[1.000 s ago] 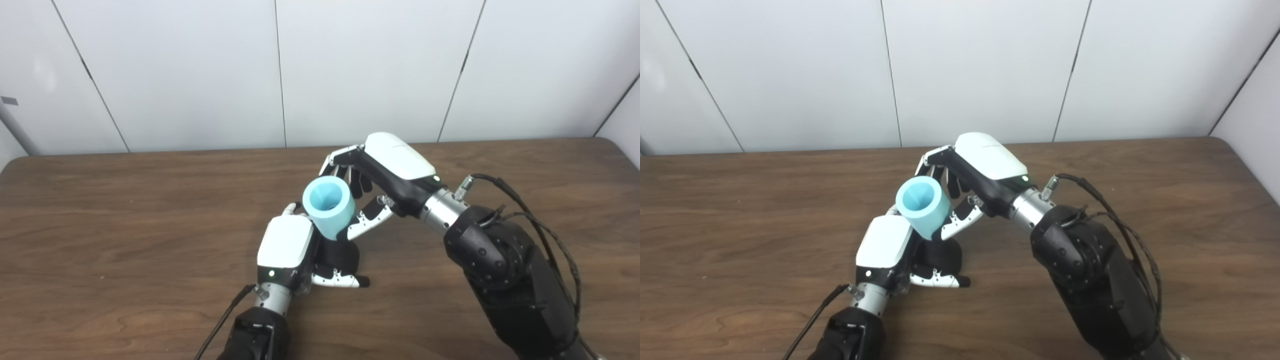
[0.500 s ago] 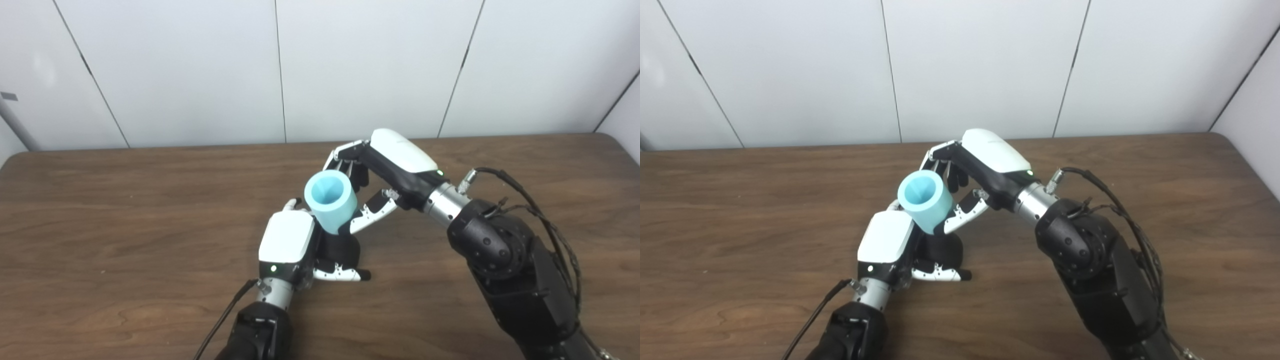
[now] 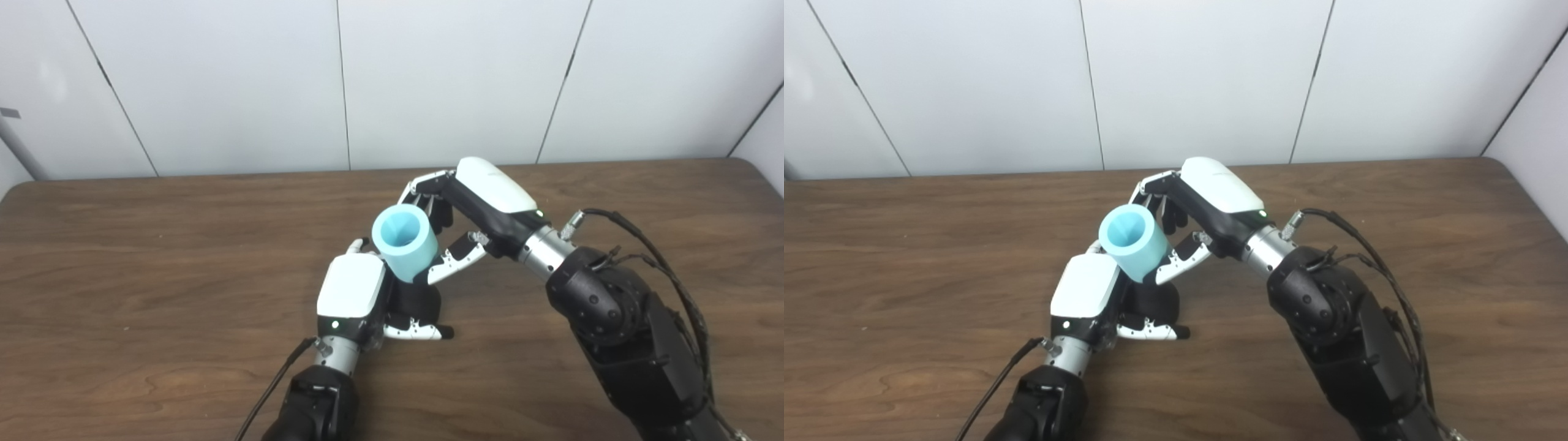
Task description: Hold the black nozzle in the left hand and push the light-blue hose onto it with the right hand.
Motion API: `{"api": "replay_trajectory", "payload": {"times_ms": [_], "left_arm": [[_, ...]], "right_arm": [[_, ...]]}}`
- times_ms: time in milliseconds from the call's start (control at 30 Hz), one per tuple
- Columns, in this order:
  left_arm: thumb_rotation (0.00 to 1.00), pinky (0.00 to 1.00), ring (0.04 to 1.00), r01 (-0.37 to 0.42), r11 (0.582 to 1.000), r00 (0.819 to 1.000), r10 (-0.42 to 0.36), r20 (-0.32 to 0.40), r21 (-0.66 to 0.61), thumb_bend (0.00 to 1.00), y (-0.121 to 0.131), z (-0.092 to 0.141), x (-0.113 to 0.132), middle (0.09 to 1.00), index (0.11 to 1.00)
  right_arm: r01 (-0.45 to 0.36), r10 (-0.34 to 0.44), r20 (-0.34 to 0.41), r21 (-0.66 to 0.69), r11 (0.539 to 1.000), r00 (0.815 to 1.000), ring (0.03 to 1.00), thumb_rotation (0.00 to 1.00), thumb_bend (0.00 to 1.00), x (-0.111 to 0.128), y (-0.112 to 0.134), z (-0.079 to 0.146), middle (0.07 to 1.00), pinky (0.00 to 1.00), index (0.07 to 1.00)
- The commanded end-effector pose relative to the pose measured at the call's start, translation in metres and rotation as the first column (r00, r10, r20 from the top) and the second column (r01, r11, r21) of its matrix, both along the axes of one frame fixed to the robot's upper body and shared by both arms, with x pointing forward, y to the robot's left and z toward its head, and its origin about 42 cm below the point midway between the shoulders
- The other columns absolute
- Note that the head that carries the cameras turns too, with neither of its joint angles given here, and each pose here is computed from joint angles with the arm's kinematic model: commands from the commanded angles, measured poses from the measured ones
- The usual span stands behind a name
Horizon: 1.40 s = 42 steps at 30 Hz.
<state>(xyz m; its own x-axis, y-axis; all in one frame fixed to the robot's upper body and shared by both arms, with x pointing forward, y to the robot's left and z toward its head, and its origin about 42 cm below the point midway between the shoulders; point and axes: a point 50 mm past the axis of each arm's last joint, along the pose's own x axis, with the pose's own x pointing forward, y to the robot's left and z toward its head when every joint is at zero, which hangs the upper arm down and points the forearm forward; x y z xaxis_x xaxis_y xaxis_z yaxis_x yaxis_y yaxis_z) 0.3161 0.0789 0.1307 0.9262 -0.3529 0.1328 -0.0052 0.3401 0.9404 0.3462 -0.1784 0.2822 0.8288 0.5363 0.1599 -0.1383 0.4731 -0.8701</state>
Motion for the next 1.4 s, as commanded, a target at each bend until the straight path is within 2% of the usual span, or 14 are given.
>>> {"api": "replay_trajectory", "payload": {"times_ms": [0, 433, 800, 967, 1033, 1067, 1100, 1133, 1200, 1267, 1367], "left_arm": [[0.0, 0.9, 0.627, 0.068, 0.997, 0.993, -0.065, -0.096, 0.035, 0.52, -0.01, -0.019, -0.015, 0.534, 0.459], [0.0, 0.9, 0.631, 0.073, 0.996, 0.993, -0.068, -0.095, 0.047, 0.52, -0.009, -0.017, -0.015, 0.532, 0.461], [0.0, 0.9, 0.627, 0.078, 0.996, 0.993, -0.073, -0.095, 0.049, 0.52, -0.01, -0.015, -0.016, 0.527, 0.464], [0.0, 0.9, 0.632, 0.081, 0.995, 0.992, -0.076, -0.098, 0.049, 0.52, -0.008, -0.016, -0.016, 0.531, 0.462], [0.0, 0.9, 0.636, 0.082, 0.996, 0.992, -0.077, -0.099, 0.045, 0.52, -0.008, -0.016, -0.017, 0.534, 0.46], [0.0, 0.9, 0.636, 0.081, 0.996, 0.992, -0.076, -0.101, 0.043, 0.52, -0.008, -0.016, -0.017, 0.534, 0.459], [0.0, 0.91, 0.636, 0.08, 0.996, 0.992, -0.075, -0.102, 0.042, 0.52, -0.008, -0.017, -0.017, 0.535, 0.459], [0.0, 0.91, 0.636, 0.079, 0.996, 0.992, -0.075, -0.103, 0.042, 0.52, -0.008, -0.017, -0.017, 0.535, 0.458], [0.0, 0.91, 0.637, 0.083, 0.996, 0.992, -0.078, -0.103, 0.045, 0.52, -0.008, -0.017, -0.017, 0.53, 0.462], [0.0, 0.91, 0.637, 0.086, 0.995, 0.991, -0.081, -0.103, 0.049, 0.52, -0.008, -0.017, -0.018, 0.528, 0.463], [0.0, 0.9, 0.637, 0.09, 0.994, 0.991, -0.083, -0.109, 0.057, 0.52, -0.009, -0.017, -0.019, 0.526, 0.465]], "right_arm": [[0.026, -0.027, -0.035, -0.033, 0.999, 0.999, 0.364, 0.0, 0.53, 0.005, -0.004, -0.009, 0.448, 0.33, 0.523], [0.034, -0.037, -0.071, -0.042, 0.999, 0.997, 0.347, 0.0, 0.53, 0.0, -0.005, -0.024, 0.444, 0.31, 0.529], [0.047, -0.052, -0.104, -0.05, 0.998, 0.993, 0.372, 0.0, 0.53, -0.003, -0.009, -0.034, 0.45, 0.34, 0.522], [0.039, -0.043, -0.095, -0.042, 0.998, 0.995, 0.382, 0.0, 0.52, -0.008, -0.013, -0.034, 0.442, 0.34, 0.539], [0.041, -0.044, -0.09, -0.033, 0.999, 0.995, 0.435, 0.01, 0.52, -0.011, -0.015, -0.032, 0.453, 0.38, 0.546], [0.039, -0.041, -0.091, -0.022, 0.999, 0.995, 0.489, 0.01, 0.52, -0.012, -0.016, -0.031, 0.466, 0.44, 0.533], [0.037, -0.038, -0.092, -0.015, 0.999, 0.995, 0.579, 0.08, 0.73, -0.012, -0.017, -0.03, 0.601, 0.52, 0.649], [0.033, -0.034, -0.091, -0.01, 0.999, 0.995, 0.607, 0.1, 0.78, -0.013, -0.018, -0.03, 0.639, 0.54, 0.682], [0.026, -0.026, -0.096, 0.002, 1.0, 0.995, 0.708, 0.13, 0.85, -0.014, -0.02, -0.027, 0.751, 0.64, 0.792], [0.022, -0.021, -0.103, 0.011, 1.0, 0.995, 0.773, 0.16, 0.88, -0.016, -0.02, -0.023, 0.807, 0.7, 0.845], [0.025, -0.024, -0.096, 0.008, 1.0, 0.995, 0.916, 0.23, 0.92, -0.017, -0.02, -0.016, 0.883, 0.83, 0.905]]}}
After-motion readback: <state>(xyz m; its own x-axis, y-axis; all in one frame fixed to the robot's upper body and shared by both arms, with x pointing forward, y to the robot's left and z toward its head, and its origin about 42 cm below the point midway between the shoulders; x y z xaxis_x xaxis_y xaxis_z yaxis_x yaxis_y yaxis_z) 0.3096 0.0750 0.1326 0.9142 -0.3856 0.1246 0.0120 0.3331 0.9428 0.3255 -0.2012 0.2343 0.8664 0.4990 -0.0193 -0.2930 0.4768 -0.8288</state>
